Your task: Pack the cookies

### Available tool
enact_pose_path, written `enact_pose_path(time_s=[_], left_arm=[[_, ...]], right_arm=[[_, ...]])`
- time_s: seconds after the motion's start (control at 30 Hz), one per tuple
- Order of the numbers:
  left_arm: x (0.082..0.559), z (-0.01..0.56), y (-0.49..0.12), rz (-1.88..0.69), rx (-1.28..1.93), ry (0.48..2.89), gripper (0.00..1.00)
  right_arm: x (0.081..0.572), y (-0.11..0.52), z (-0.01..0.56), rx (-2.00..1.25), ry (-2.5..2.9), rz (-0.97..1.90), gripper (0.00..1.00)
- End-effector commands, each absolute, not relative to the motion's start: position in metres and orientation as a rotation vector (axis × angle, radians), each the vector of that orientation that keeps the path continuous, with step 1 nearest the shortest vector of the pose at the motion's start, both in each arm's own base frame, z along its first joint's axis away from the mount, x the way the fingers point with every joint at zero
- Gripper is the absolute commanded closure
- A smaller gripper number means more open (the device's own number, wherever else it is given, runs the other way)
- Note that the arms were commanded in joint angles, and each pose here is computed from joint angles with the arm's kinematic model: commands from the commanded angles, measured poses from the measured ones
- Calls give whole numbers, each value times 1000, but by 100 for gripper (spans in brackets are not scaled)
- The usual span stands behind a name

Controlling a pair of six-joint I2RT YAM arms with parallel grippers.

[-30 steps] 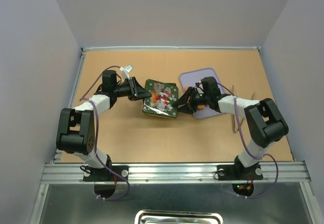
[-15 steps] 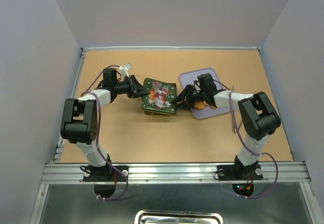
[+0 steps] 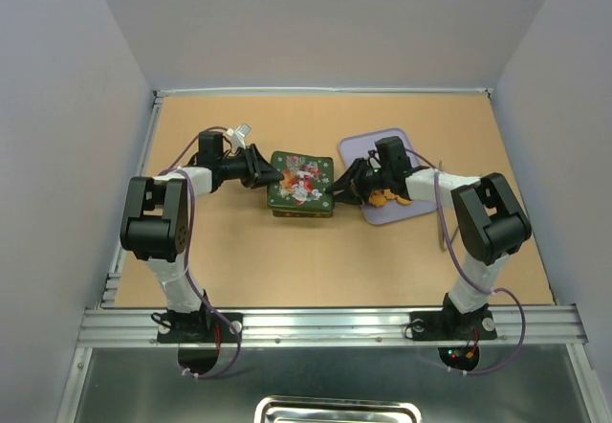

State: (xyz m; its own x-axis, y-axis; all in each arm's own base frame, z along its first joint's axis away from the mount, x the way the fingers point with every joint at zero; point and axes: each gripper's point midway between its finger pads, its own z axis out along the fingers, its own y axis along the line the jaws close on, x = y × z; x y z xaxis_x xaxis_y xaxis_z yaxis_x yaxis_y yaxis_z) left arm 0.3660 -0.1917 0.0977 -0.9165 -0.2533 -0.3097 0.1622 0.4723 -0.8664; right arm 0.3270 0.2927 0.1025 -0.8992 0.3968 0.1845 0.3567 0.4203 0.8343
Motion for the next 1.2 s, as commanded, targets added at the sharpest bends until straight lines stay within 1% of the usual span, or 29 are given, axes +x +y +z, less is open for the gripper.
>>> enact_pose_path(time_s=[0.0,0.1,0.2,0.27,0.33,0.43,0.5,0.53,0.83,0.93,1.1,1.17], left_arm=[[386,66,-177,-1165,-2,2349,63],[388,61,-176,-1133,2,2364,62],[389,58,-176,-1104,2,2382,58],[391,58,-176,-1086,15,2386,53],[393,57,-176,-1067,10,2398,46],[396,57,-173,-1030,7,2409,41],[397,55,-170,-994,4,2424,40],[400,58,-169,-986,8,2416,37],[406,81,-170,-980,11,2381,36],[407,89,-169,-979,6,2371,36],[412,118,-164,-926,-5,2339,36],[417,137,-161,-894,6,2304,36]], right_arm=[[346,310,184,463,2422,1766,59],[350,307,187,468,2411,1764,59],[353,306,188,472,2404,1763,59],[355,305,187,476,2404,1763,59],[356,305,189,474,2399,1765,59],[358,304,188,477,2398,1764,59],[358,304,187,479,2401,1765,59],[358,302,186,485,2402,1762,59],[352,301,172,497,2441,1765,60],[348,300,166,505,2454,1759,62],[342,298,156,514,2477,1750,62],[341,298,154,520,2482,1746,63]])
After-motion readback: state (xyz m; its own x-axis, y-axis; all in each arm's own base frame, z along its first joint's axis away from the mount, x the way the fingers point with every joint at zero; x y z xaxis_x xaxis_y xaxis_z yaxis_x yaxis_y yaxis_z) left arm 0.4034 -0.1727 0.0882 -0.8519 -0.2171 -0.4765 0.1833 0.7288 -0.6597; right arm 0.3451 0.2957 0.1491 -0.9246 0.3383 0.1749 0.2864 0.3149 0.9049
